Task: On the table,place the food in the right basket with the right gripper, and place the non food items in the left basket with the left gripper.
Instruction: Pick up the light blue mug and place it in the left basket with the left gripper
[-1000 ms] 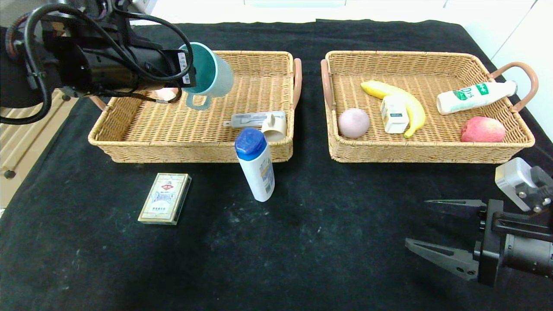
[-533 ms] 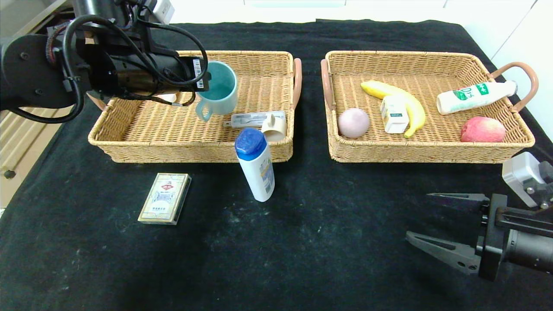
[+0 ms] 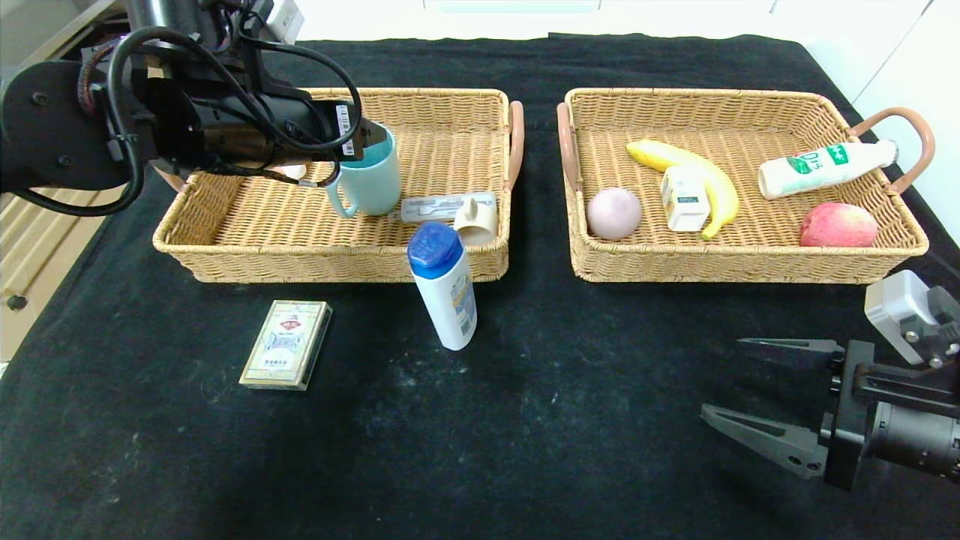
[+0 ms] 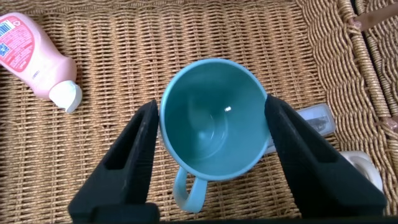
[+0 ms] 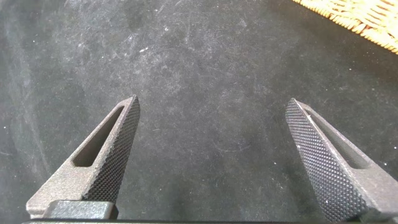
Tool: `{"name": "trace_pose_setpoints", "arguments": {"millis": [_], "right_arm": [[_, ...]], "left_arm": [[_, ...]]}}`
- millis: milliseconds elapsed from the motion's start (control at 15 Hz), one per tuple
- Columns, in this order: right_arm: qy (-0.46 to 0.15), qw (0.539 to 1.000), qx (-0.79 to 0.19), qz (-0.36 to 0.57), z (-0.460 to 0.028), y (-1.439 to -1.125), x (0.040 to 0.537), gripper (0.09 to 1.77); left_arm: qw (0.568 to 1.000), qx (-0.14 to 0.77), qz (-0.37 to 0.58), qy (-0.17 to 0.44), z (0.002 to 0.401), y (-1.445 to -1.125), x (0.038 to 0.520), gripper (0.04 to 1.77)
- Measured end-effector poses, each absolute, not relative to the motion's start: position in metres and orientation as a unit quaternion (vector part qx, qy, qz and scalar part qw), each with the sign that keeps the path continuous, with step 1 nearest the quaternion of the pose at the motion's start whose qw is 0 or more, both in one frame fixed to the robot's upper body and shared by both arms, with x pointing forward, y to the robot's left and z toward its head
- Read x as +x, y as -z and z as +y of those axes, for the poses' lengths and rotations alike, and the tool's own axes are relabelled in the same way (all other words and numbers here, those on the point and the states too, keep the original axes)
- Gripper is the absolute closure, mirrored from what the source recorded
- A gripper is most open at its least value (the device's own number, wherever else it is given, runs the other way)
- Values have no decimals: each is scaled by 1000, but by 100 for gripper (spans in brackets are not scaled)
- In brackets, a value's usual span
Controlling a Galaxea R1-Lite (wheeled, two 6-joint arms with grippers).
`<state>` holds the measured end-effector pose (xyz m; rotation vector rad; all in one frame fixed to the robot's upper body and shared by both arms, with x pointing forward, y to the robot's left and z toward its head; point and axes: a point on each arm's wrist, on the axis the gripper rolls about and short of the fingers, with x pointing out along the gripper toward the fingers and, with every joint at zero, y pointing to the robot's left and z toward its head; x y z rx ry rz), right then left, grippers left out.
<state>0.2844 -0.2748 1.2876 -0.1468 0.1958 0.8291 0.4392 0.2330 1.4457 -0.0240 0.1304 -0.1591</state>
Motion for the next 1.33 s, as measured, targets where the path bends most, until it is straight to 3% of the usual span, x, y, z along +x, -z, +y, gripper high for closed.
{"name": "trace_pose_setpoints", "arguments": {"millis": [533,1333], "right_arm": [[-403,908,-71,94,-275,-1288,284,15],[-408,905,-71,97,-273,-1285,282,15]], "left_arm": [[995,-6,74,70,237,-1449,423,25],[987,6,106,122,234,-1437,327,13]]}}
